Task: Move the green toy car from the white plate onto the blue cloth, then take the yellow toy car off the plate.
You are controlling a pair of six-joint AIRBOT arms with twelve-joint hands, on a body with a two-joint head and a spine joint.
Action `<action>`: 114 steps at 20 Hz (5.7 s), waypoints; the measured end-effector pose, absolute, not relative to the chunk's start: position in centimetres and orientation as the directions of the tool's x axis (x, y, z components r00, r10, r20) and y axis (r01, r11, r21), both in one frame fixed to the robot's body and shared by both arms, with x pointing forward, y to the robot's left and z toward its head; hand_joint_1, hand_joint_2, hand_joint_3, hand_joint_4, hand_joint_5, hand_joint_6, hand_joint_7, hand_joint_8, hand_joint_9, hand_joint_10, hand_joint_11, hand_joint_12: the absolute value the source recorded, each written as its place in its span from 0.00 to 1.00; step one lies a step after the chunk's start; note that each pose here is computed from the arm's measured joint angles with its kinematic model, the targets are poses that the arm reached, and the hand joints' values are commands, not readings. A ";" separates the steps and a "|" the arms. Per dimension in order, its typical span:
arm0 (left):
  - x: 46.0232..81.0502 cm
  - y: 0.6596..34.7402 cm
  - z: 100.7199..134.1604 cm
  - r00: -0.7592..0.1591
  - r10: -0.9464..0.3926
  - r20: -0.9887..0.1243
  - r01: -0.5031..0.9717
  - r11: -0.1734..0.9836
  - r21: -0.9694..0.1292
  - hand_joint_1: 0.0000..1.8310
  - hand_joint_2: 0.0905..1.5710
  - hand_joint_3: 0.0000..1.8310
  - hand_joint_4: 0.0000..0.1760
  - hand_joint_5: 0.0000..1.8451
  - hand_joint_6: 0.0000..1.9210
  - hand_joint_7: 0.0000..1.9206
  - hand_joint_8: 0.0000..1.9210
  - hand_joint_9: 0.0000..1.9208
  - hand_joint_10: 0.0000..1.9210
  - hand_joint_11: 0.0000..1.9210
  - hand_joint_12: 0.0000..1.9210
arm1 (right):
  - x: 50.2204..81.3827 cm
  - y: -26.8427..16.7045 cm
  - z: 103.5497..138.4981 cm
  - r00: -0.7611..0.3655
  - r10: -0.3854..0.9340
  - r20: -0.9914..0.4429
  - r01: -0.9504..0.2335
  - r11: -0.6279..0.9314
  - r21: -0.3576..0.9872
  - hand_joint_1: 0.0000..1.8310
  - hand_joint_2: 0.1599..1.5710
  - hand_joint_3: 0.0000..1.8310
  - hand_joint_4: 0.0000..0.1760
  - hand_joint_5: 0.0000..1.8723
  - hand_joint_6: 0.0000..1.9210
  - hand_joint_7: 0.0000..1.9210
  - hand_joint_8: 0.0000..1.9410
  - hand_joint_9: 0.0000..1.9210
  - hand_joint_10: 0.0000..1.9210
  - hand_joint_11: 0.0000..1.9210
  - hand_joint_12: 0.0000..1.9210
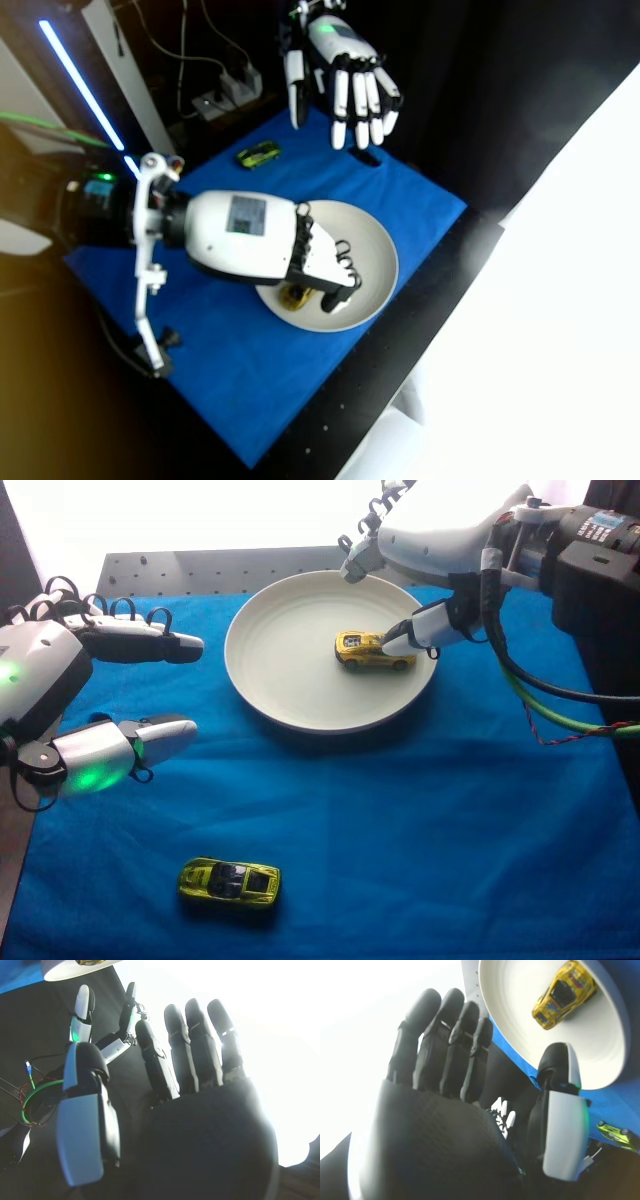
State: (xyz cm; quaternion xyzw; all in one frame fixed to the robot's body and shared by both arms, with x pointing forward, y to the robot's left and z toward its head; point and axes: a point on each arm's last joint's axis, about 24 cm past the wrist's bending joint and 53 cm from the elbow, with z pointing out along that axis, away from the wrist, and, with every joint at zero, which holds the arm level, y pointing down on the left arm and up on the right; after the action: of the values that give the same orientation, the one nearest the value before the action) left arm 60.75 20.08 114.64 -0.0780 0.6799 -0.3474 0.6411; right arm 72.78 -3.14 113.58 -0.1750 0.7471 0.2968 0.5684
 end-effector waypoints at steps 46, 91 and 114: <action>60.7 20.1 114.8 -0.166 -0.568 -0.806 0.340 0.734 -0.588 0.37 0.70 0.00 1.00 0.38 0.00 0.30 0.00 0.26 0.00 0.00 0.57 | 73.7 -3.3 108.8 -0.371 0.000 -0.929 -0.563 0.795 0.225 0.44 0.57 0.00 0.00 0.41 0.01 0.40 0.01 0.23 0.46 0.13 0.87; 60.2 21.0 113.6 -0.175 -0.594 -0.786 0.291 0.731 -0.617 0.40 0.72 0.00 0.83 0.34 0.00 0.25 0.00 0.21 0.00 0.00 0.49 | 61.7 -7.6 112.8 -0.296 0.092 -0.951 -0.657 0.703 0.273 0.69 0.66 0.00 0.00 0.53 0.41 0.60 0.52 0.66 0.60 0.60 0.82; 60.0 21.1 113.4 -0.176 -0.598 -0.781 0.280 0.731 -0.623 0.41 0.74 0.00 0.84 0.36 0.00 0.26 0.00 0.24 0.00 0.00 0.54 | 56.4 -7.7 109.0 -0.422 0.073 -0.904 -0.643 0.679 0.355 0.58 0.51 0.00 0.00 0.33 0.27 0.33 0.27 0.25 0.50 0.14 0.81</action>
State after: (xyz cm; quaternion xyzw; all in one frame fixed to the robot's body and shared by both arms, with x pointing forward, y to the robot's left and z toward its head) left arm 60.04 21.12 113.38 -0.1166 0.6835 -0.3479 0.6310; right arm 56.42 -7.65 108.99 -0.1864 0.7650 0.3546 0.5043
